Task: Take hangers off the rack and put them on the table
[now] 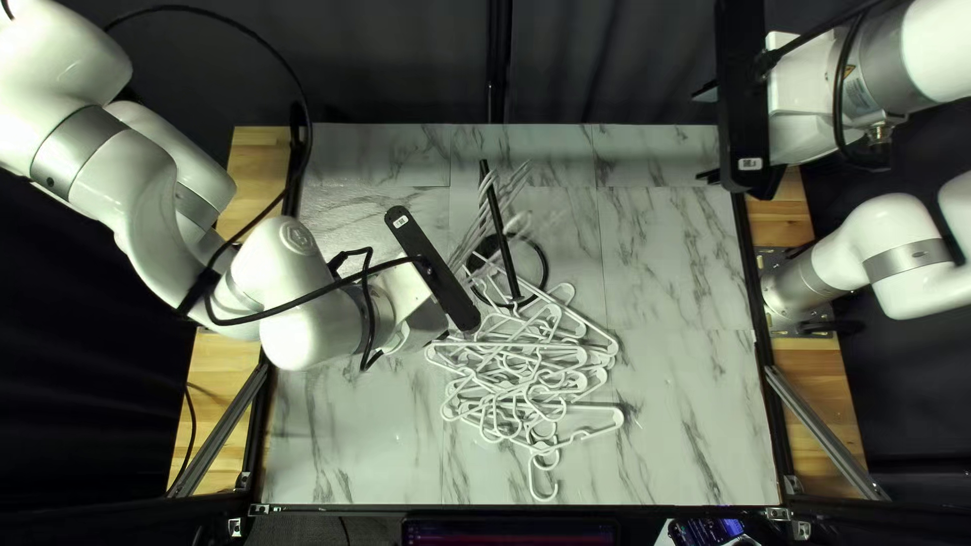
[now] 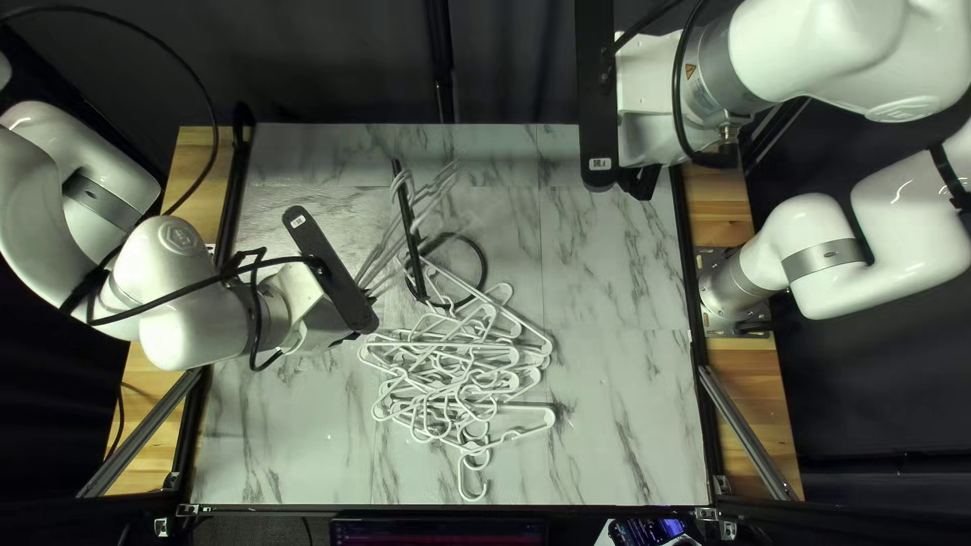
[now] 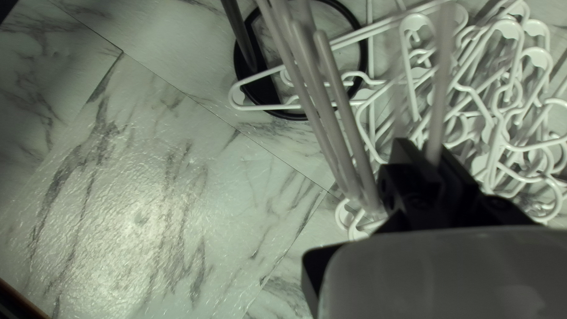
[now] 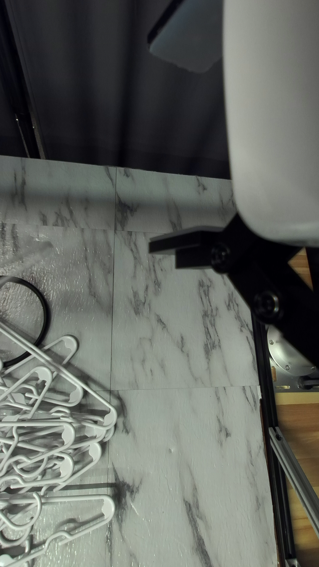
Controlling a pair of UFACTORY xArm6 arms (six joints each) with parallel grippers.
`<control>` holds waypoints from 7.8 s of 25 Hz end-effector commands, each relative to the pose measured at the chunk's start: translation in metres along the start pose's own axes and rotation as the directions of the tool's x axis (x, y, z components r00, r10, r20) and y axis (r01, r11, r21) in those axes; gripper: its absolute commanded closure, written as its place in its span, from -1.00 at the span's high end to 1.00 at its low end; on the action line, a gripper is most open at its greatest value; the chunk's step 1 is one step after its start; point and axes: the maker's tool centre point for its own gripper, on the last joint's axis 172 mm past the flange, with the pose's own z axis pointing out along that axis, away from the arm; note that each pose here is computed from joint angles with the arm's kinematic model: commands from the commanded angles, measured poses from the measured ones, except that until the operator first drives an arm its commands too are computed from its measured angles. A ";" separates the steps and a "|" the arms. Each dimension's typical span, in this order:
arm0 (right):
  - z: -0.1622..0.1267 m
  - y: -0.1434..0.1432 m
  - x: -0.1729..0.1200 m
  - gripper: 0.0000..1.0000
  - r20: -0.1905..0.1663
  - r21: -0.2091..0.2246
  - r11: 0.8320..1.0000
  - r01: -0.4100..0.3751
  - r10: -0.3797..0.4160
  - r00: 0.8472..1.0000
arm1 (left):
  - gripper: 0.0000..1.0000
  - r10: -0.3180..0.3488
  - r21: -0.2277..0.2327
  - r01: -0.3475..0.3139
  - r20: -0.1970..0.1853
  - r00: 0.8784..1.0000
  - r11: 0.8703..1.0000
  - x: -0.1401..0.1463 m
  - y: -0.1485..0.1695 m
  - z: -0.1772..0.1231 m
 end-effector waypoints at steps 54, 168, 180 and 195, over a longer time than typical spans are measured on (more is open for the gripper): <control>0.000 0.000 0.000 1.00 0.000 0.000 1.000 0.000 0.000 1.000 | -1.00 0.529 -0.006 -0.529 -0.003 0.849 0.849 -0.085 0.118 -0.010; 0.000 0.000 0.000 1.00 0.000 0.000 1.000 0.000 0.000 1.000 | 1.00 0.842 0.548 -0.776 0.217 0.493 0.313 -0.093 0.059 0.080; 0.000 0.000 0.000 1.00 0.000 0.000 1.000 0.000 0.000 1.000 | 1.00 0.791 0.469 -0.710 0.040 0.611 0.525 -0.090 0.064 0.064; 0.000 0.000 0.000 1.00 0.000 0.000 1.000 0.000 0.000 1.000 | 1.00 0.672 0.373 -0.604 -0.077 0.736 0.704 -0.085 0.080 0.045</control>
